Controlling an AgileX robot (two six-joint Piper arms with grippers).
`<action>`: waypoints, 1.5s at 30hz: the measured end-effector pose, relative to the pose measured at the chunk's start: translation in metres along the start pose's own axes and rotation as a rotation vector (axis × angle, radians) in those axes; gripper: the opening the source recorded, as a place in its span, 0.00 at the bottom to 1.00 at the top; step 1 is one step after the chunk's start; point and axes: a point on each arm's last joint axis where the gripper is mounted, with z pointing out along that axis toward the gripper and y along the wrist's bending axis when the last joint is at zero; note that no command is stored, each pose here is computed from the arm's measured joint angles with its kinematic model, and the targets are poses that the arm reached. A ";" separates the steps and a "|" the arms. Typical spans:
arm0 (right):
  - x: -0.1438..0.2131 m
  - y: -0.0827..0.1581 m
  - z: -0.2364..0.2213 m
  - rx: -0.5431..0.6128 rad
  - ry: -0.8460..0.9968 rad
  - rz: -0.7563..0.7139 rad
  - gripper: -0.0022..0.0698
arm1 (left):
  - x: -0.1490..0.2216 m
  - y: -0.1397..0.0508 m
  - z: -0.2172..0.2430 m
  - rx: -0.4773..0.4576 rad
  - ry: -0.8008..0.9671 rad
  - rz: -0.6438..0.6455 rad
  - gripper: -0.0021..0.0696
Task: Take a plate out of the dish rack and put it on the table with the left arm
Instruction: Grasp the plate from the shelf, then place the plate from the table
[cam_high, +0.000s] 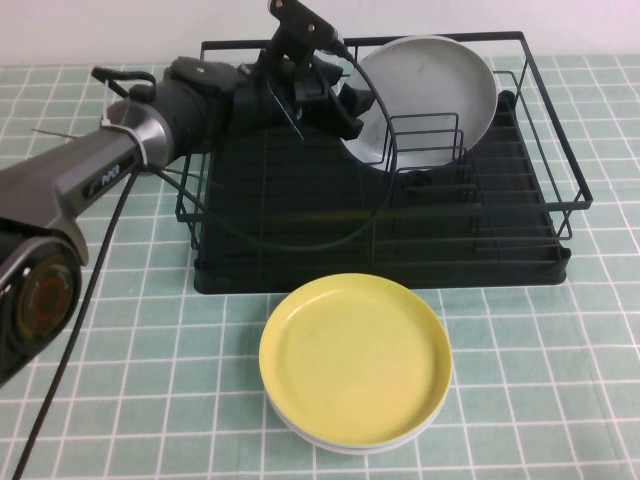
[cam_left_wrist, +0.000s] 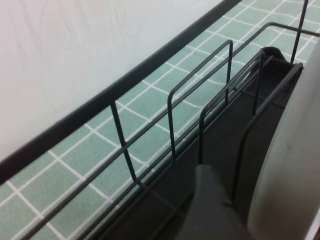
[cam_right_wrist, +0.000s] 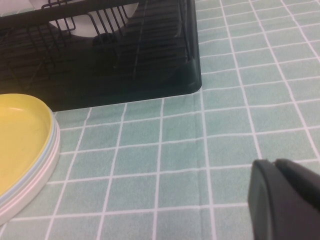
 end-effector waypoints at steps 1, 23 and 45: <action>0.000 0.000 0.000 0.000 0.000 0.000 0.00 | 0.002 0.000 0.001 -0.001 0.000 -0.004 0.57; 0.000 0.000 0.000 0.000 0.000 0.000 0.00 | -0.053 0.009 -0.034 -0.067 -0.134 0.051 0.07; 0.000 0.000 0.000 0.000 0.000 0.000 0.00 | -0.053 -0.034 -0.234 -0.162 -0.052 -0.326 0.07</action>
